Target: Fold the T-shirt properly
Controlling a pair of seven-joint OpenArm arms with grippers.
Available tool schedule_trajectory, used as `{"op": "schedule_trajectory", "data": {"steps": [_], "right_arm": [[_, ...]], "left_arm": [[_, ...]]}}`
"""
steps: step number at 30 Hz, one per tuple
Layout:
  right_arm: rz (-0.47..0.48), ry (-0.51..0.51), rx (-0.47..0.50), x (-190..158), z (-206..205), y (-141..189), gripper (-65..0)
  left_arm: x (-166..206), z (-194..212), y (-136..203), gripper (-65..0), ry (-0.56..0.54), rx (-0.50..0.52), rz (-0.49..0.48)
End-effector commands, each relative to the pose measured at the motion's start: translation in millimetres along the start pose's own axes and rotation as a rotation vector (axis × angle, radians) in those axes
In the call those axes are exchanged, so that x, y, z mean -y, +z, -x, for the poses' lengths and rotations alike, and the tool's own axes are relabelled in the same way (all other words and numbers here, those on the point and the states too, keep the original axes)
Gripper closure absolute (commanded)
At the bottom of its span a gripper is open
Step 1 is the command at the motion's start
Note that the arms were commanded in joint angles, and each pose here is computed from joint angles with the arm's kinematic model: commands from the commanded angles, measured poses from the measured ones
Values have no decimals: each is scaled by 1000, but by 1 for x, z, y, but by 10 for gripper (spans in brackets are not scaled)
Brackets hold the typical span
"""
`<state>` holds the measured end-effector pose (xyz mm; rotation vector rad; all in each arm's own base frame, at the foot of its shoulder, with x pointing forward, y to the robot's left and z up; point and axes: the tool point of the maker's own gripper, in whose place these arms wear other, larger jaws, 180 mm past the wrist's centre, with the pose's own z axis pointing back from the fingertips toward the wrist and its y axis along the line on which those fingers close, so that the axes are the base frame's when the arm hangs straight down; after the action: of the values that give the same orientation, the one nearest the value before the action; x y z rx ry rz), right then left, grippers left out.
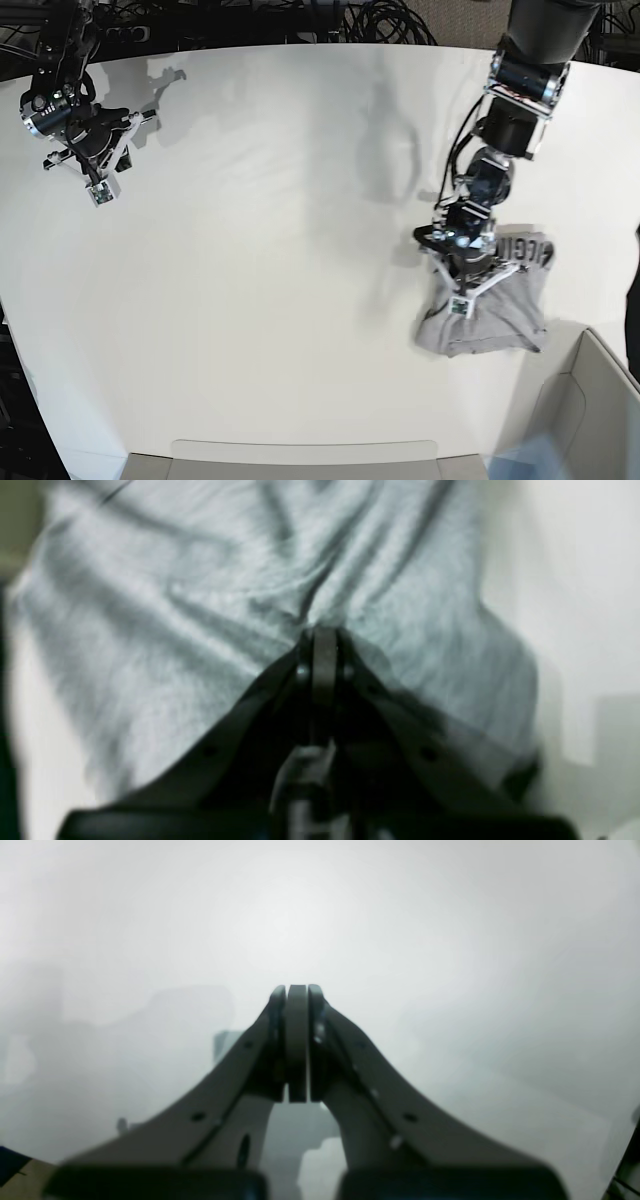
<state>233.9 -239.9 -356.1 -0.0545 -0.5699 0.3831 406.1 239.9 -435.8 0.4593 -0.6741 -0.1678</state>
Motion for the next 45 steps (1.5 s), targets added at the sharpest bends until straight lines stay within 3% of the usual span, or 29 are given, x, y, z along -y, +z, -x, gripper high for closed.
{"op": "schedule_trajectory", "data": {"steps": [1,3,9,14,16,19,22,29,32,37,41,45], "right_arm": [[12,18,39,5,-11,5,0],[9,18,41,4,-12,5,0],[11,62,135,-8,-44,17,0],[37,103,196,-7,-62,31,0],[30,109,221,-9,-62,33,0],[-15,103,219,-25,-41,32,0],[-61,91,188,-40,-16,32,0],[-235,39,39,-72,52,50,0],[-213,6,-46,-64,86,63,0],[-159,-24,-214,-48,143,94,0],[-229,3,-343,-66,181,112,0],[-375,134,-449,-120,211,109,0]], "left_arm": [[-7,22,2,0,3,-68,-2],[-16,19,10,0,-7,-28,-7],[-22,-42,55,0,4,202,17],[-56,-72,109,0,211,368,-1],[-71,-65,128,0,290,381,-13],[-71,-30,149,0,308,327,-4],[-47,6,180,0,304,295,56],[-8,132,202,0,317,11,98],[-2,175,219,0,279,-74,110],[11,257,263,0,209,-303,153],[13,306,295,0,164,-464,173],[12,337,302,0,138,-546,163]]}}
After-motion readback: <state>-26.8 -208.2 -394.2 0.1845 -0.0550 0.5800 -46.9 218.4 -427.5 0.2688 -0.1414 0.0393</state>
